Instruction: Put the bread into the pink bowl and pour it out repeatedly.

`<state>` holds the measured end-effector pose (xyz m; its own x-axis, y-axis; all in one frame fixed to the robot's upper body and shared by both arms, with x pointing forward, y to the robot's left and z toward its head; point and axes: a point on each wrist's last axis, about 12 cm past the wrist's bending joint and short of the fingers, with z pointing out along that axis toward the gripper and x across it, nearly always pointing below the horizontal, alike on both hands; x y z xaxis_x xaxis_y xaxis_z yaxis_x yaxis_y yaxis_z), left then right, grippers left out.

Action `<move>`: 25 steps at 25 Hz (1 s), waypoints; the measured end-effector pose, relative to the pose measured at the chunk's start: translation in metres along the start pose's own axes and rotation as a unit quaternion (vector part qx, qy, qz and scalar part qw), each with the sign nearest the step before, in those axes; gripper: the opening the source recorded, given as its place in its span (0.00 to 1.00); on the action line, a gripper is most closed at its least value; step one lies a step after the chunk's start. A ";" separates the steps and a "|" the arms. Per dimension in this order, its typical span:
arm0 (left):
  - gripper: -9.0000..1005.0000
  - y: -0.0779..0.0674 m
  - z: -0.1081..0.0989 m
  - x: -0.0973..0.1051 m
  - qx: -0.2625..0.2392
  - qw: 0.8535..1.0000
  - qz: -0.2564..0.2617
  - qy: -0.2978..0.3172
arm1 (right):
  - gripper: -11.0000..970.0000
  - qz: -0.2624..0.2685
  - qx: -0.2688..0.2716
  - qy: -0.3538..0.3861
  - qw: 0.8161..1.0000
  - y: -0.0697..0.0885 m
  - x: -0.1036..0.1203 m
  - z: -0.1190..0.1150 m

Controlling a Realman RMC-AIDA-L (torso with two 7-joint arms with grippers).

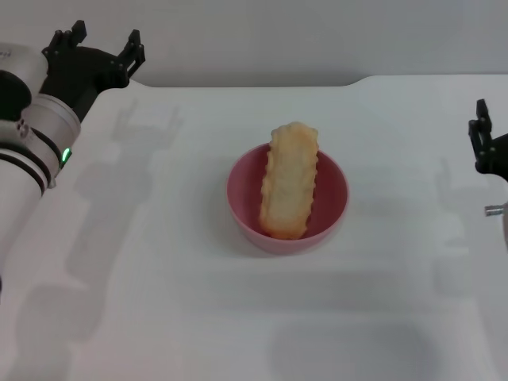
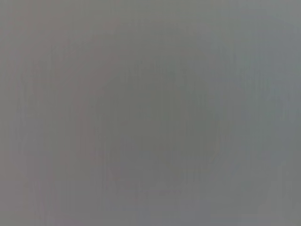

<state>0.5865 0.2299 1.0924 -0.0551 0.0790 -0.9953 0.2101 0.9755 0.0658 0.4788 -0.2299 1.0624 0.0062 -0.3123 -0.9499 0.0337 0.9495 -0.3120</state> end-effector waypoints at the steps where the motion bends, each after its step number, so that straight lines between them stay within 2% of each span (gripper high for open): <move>1: 0.81 -0.001 0.000 0.001 0.001 1.000 -0.003 0.000 | 0.60 0.001 0.000 -0.005 1.000 0.001 0.001 -0.001; 3: 0.81 -0.001 0.000 0.003 0.002 1.000 -0.012 0.001 | 0.60 0.014 0.006 -0.015 1.000 0.001 0.003 -0.003; 7: 0.81 -0.001 -0.001 0.005 0.004 0.999 -0.032 0.005 | 0.60 0.072 0.024 -0.026 0.997 -0.005 0.008 -0.007; 12: 0.81 -0.002 0.000 0.005 0.005 0.999 -0.034 0.006 | 0.60 0.142 0.054 0.007 0.988 -0.011 0.014 -0.006; 15: 0.81 -0.004 0.000 0.006 0.009 0.999 -0.034 0.009 | 0.60 0.157 0.063 0.019 0.985 -0.013 0.017 -0.005; 25: 0.81 -0.007 0.001 0.008 0.013 0.999 -0.031 0.013 | 0.60 0.151 0.064 0.023 0.986 -0.013 0.021 -0.007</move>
<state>0.5860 0.2237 1.0841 -0.0947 0.0239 -0.9952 0.2305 0.9731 0.0014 0.4717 -0.2490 1.0467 -0.0094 -0.0119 -0.9999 0.1621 0.9867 -0.0133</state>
